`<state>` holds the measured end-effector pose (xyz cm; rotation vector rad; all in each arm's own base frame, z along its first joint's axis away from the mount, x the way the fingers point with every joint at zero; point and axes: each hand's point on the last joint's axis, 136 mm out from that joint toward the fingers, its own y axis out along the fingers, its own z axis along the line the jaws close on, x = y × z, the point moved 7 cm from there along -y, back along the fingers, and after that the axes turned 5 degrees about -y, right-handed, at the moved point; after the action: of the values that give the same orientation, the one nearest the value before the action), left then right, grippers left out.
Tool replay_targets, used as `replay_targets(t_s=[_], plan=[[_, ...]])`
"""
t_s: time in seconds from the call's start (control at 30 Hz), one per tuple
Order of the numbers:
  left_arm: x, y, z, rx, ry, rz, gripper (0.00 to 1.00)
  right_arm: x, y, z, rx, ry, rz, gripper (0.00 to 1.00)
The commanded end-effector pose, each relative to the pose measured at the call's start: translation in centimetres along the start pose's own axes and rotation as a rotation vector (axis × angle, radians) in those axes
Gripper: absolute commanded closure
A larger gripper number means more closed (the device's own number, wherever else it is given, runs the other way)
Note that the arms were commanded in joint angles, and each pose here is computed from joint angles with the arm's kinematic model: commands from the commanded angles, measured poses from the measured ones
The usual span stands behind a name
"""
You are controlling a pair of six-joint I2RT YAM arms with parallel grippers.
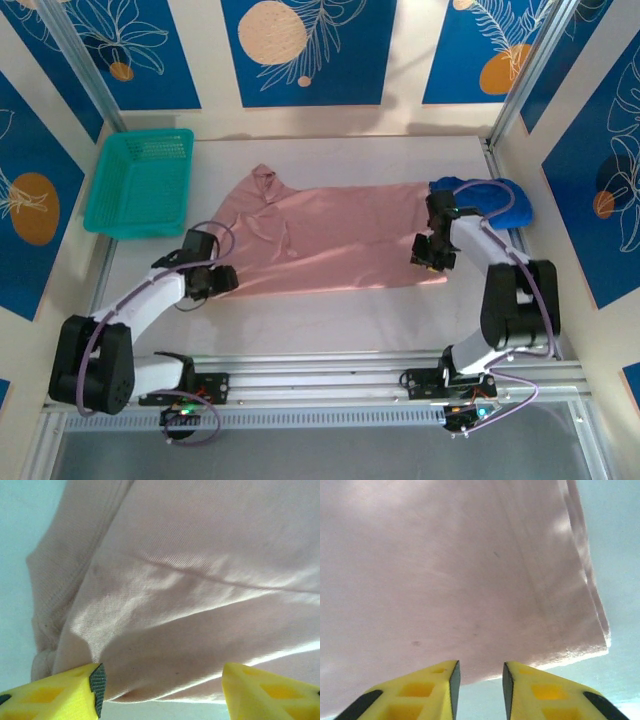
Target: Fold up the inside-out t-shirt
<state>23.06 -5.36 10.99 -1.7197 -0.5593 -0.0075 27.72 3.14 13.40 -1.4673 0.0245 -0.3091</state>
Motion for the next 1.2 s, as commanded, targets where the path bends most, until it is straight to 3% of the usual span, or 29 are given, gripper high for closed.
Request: replay_targets(t_s=[0.0, 0.1, 0.27, 0.43, 0.67, 1.0, 1.17], plan=[[4.0, -1.7, -2.8, -0.106, 0.031, -0.119, 0.36, 1.2, -2.0, 3.7, 0.170, -0.119, -0.178, 0.64], [7.1, -0.6, -5.7, -0.204, 0.056, -0.119, 0.37, 1.6, -2.7, 8.3, 0.384, -0.226, -0.236, 0.59], [11.7, 2.7, -8.3, -0.229, 0.086, -0.115, 0.42, 2.3, -2.8, 17.2, 0.677, -0.312, -0.236, 0.52], [14.5, 5.7, -9.2, -0.248, 0.081, -0.078, 0.45, 3.1, -1.0, 25.5, 0.785, -0.331, -0.182, 0.50], [15.8, 7.9, -8.9, -0.262, 0.049, -0.052, 0.45, 4.7, 3.5, 31.7, 0.723, -0.316, -0.117, 0.58], [15.1, 8.8, -7.9, -0.244, 0.037, -0.032, 0.43, 5.6, 8.4, 33.1, 0.546, -0.329, -0.100, 0.61], [14.9, 9.1, -7.5, -0.239, 0.035, -0.025, 0.43, 5.7, 9.3, 33.6, 0.550, -0.334, -0.094, 0.71]])
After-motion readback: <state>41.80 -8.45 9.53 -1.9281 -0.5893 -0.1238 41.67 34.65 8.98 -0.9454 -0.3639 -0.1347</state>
